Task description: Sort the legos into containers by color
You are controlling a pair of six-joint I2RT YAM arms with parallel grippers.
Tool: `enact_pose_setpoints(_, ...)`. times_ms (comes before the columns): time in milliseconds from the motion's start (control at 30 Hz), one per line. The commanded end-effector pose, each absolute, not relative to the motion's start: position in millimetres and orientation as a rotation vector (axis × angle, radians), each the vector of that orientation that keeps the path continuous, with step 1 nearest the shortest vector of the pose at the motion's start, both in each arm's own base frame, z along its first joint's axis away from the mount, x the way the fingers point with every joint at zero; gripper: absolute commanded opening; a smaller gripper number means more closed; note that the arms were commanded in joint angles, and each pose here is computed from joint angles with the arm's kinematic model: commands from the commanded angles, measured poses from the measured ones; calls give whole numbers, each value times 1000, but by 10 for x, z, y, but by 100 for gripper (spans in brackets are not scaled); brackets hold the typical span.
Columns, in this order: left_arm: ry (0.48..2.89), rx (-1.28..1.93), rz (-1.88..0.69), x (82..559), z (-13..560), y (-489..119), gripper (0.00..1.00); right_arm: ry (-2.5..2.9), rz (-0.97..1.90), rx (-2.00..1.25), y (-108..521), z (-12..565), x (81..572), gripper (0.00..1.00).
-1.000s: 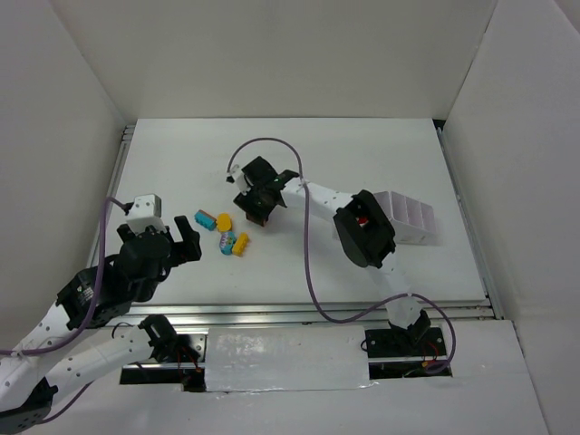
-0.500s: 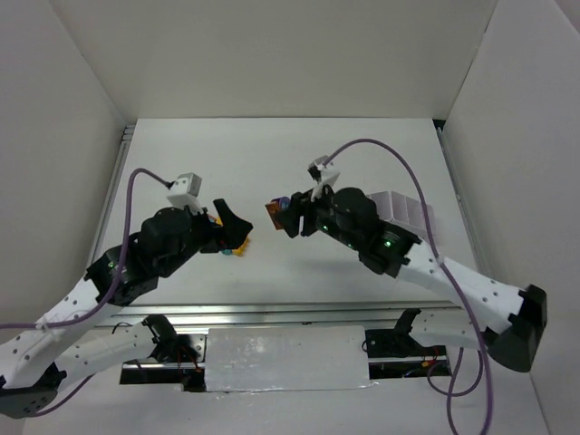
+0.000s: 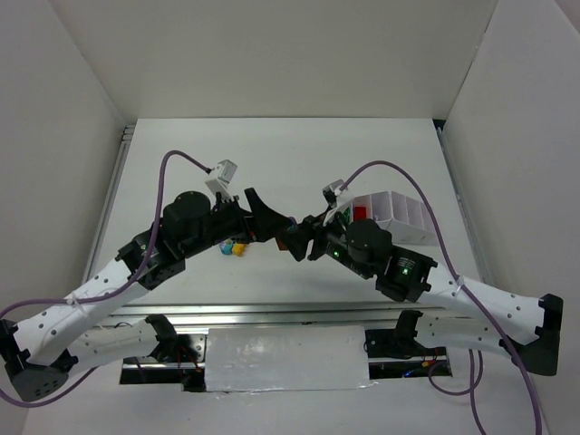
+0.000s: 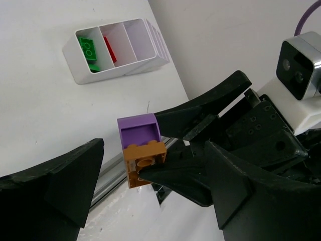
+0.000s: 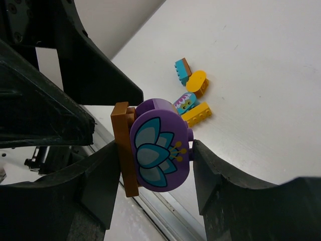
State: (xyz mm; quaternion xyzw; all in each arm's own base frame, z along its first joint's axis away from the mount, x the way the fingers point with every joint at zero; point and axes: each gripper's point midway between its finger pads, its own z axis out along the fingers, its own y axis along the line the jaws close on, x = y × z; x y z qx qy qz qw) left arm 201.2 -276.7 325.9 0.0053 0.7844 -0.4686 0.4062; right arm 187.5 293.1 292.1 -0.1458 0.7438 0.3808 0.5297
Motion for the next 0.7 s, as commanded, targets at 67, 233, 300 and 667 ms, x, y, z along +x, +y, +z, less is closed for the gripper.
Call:
enact_pose_setpoints(67, 1964, 56, -1259, 1986, 3301, -2915, 88, 1723, 849, -237, 2904, 3197, 1988, 0)
enact_pose_setpoints(233, 2003, 57, -1219, 2001, 3182, -2904, 78, 1704, 826, -162, 2826, 3266, 2061, 0)
enact_pose_setpoints(300, 2012, 57, -1199, 2017, 3139, -2895, 64, 1697, 841, -167, 2832, 3289, 2039, 0)
enact_pose_setpoints(667, 1981, 142, -1212, 2004, 3160, -2961, 0, 1770, 841, -140, 2914, 3171, 2053, 16)
